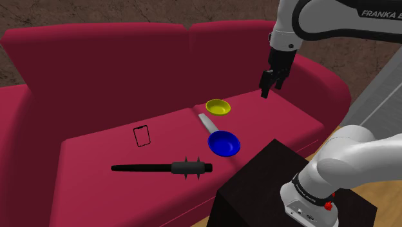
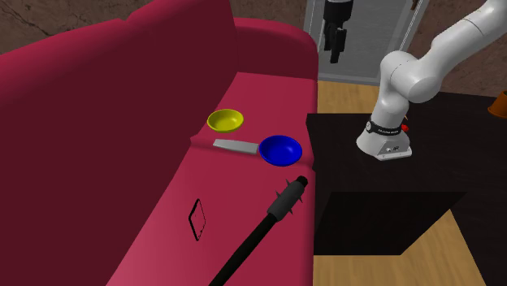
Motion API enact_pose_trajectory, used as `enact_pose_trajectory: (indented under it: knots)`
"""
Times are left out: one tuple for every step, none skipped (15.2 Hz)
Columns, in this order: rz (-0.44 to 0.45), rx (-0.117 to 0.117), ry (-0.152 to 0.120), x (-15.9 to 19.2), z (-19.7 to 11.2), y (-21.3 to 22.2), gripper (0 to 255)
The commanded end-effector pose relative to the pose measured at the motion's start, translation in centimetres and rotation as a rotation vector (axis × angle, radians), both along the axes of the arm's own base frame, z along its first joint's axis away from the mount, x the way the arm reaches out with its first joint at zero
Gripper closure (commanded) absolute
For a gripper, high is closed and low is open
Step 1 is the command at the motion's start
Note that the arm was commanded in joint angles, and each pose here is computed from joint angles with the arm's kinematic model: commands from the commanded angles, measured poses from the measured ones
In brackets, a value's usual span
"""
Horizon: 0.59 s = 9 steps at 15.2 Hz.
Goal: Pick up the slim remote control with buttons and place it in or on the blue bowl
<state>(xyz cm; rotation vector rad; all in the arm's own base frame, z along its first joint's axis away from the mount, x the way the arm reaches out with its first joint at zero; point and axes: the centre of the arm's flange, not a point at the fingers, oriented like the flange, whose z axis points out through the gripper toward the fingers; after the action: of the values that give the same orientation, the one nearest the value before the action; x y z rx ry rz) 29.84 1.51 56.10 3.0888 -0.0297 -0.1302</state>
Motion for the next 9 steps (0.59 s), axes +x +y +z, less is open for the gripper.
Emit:
enact_pose_trajectory:
  knots:
    - [0.000, 0.000, 0.000, 0.0, 0.0, 0.0, 0]
    - [-0.005, 0.001, -0.002, 0.8, -1.0, -0.1, 0]
    - [-0.010, 0.002, -0.004, 1.6, -2.1, -0.1, 0]
    - [-0.015, 0.002, -0.007, 2.4, -3.1, -0.2, 0]
    - [-0.020, 0.003, -0.009, 3.1, -4.1, -0.3, 0]
    - [-0.025, 0.004, -0.011, 3.9, -5.2, -0.4, 0]
    - [-0.030, 0.005, -0.013, 4.7, -6.2, -0.5, 0]
    - [-0.035, 0.006, -0.015, 5.5, -7.2, -0.6, 0]
    - [-0.040, 0.006, -0.018, 6.3, -8.2, -0.7, 0]
